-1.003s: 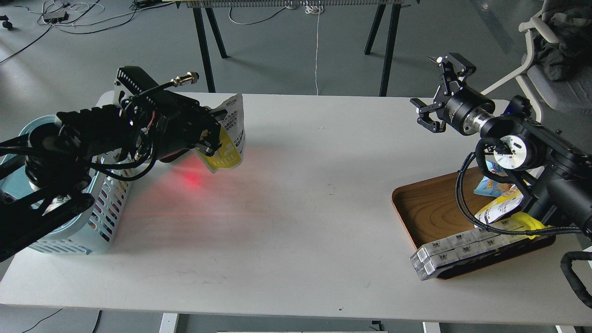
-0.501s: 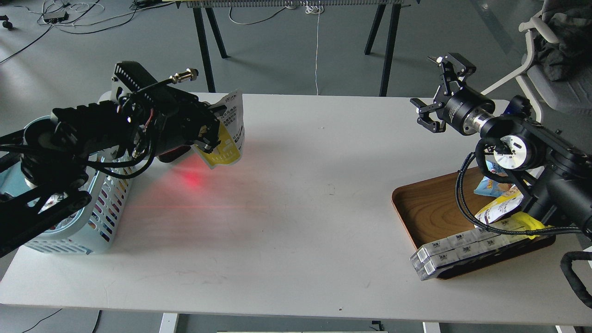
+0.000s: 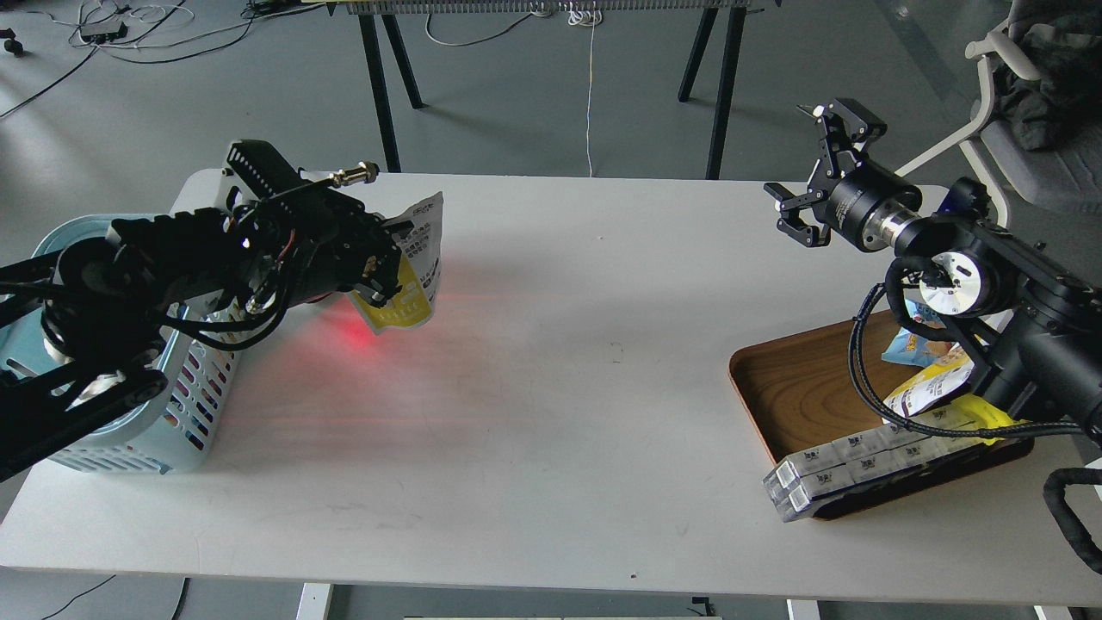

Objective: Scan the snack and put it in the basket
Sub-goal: 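Move the packet over the blue basket and drop it in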

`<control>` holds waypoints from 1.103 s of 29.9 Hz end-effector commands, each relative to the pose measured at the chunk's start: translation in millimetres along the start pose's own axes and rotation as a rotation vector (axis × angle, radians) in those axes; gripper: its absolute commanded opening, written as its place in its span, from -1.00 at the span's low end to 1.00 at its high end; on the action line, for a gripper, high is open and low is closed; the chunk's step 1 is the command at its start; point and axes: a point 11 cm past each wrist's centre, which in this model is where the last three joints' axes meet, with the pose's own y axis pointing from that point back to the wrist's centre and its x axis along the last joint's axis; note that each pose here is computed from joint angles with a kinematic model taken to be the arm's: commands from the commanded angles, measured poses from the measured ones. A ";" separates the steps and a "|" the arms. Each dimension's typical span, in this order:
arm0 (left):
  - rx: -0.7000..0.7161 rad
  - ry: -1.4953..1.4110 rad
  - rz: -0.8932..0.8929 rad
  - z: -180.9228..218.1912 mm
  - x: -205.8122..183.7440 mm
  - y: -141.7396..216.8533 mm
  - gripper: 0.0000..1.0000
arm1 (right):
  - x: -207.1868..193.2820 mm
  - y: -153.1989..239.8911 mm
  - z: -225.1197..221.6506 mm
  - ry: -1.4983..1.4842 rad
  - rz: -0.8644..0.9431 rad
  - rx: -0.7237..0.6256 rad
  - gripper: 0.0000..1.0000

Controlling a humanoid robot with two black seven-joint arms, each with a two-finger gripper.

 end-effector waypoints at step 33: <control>0.332 0.086 -0.023 -157.0 11.2 148.6 -1.00 | -5.9 -2.6 1.5 0.001 -0.014 -0.004 1.00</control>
